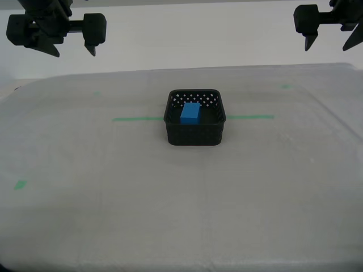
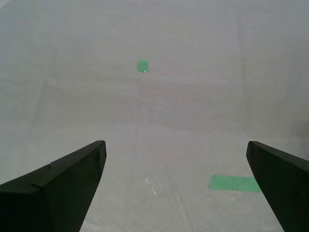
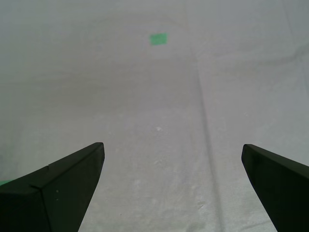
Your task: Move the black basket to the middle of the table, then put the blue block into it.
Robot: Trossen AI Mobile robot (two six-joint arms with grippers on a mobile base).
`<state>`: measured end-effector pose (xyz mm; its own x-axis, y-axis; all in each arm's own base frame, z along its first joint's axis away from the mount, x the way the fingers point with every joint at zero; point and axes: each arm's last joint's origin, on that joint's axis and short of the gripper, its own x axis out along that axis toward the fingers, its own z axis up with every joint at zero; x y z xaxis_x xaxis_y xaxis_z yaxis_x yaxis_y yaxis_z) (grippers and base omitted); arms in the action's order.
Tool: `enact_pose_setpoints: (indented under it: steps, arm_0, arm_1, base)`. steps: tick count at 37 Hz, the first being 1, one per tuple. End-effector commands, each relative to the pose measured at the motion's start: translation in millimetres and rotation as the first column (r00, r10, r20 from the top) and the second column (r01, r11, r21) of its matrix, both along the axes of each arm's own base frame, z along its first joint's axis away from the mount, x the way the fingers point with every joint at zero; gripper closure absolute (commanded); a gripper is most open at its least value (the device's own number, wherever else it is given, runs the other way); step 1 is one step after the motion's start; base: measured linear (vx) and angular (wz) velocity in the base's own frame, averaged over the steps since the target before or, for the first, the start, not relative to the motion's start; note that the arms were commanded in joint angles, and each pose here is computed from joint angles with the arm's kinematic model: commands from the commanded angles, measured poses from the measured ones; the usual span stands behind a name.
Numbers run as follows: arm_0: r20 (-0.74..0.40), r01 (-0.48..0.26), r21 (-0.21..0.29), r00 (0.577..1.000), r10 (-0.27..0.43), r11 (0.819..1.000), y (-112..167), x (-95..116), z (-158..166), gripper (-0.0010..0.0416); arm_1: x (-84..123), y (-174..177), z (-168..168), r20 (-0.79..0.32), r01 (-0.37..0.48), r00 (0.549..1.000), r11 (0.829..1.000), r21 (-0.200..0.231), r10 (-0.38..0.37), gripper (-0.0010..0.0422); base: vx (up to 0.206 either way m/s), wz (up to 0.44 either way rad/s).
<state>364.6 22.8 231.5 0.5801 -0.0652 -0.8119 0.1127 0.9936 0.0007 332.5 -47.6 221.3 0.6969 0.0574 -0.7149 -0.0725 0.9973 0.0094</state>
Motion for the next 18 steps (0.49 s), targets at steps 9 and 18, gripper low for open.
enact_pose_setpoints:
  steps: [9, 18]
  arm_0:
    - [0.0, -0.002, 0.0, 1.0, 0.002, 1.0, 0.2, 0.0, 0.1, 0.0007]
    - [0.0, -0.002, 0.0, 1.0, 0.002, 1.0, 0.2, 0.0, 0.1, 0.0007]
  arm_1:
    - [0.2, 0.0, 0.7, 0.004, 0.0, 1.0, 1.0, 0.003, 0.0, 0.0012]
    - [0.3, 0.0, 0.7, 0.005, 0.0, 1.0, 1.0, 0.003, 0.0, 0.0012]
  base:
    - [0.0, 0.0]
    - [0.0, 0.0]
